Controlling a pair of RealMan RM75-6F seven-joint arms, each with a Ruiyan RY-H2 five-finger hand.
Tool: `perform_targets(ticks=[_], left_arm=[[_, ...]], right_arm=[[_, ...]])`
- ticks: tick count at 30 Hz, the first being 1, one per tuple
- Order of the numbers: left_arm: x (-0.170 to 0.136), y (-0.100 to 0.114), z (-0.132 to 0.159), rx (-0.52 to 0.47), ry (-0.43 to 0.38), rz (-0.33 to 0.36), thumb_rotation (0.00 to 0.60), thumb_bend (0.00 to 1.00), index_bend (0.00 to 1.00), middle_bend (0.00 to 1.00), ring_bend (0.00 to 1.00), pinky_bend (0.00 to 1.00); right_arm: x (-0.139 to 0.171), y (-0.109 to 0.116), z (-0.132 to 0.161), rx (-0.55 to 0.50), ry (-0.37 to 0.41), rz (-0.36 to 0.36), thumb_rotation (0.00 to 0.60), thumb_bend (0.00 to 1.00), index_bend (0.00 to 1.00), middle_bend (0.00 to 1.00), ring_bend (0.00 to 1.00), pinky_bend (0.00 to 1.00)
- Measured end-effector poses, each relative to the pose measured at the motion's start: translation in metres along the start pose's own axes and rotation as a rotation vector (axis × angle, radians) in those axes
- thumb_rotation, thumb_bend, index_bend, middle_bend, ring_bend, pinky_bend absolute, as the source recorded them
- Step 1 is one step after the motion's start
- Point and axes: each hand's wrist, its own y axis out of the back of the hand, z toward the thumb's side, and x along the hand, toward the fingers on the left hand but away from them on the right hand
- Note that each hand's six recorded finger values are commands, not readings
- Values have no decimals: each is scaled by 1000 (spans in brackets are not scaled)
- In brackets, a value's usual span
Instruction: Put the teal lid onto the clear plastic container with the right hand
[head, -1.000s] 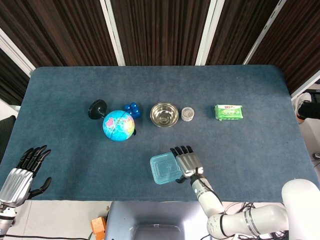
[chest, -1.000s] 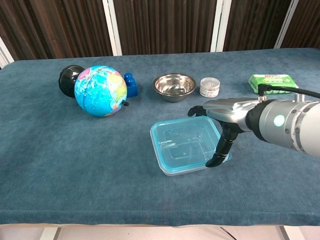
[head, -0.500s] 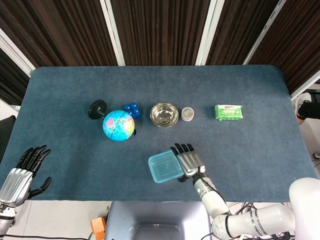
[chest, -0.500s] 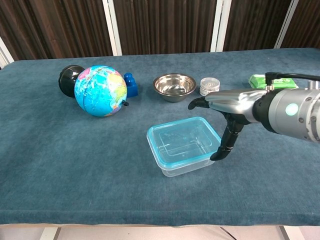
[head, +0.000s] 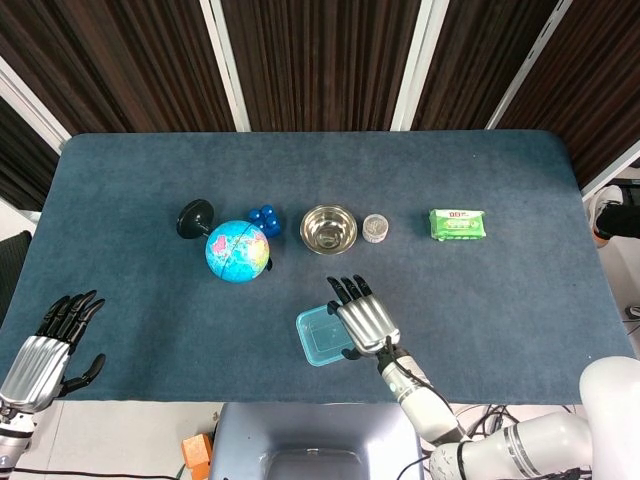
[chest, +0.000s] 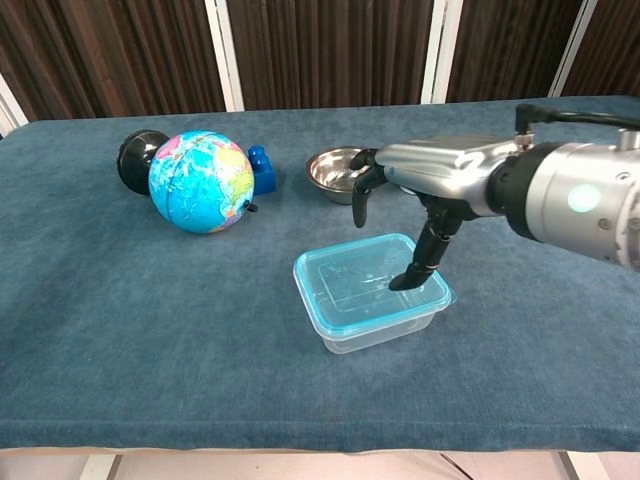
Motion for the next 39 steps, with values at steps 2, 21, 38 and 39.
perform_targets(ticks=[2,21,38,39], left_arm=[[1,0,-1,0,4,1,600,385,0,7,0,4],[1,2,-5,-10,13,1,600,385,0,7,0,4],[2,3,-8,-9,21,3,600,383,0,7,0,4],[2,3,-8,-8,22,4,600,383,0,8,0,4]], right_arm=[[-3,-1,5,7,-7,12,600,42,383,0,0,0],[-29,-10,47,114,-54,26,600,42,362,0,0,0],[-36,-19,50,138,-64,76,600,42,355,0,0,0],[-36,-19,50,138,-65,78,600,42,355,0,0,0]])
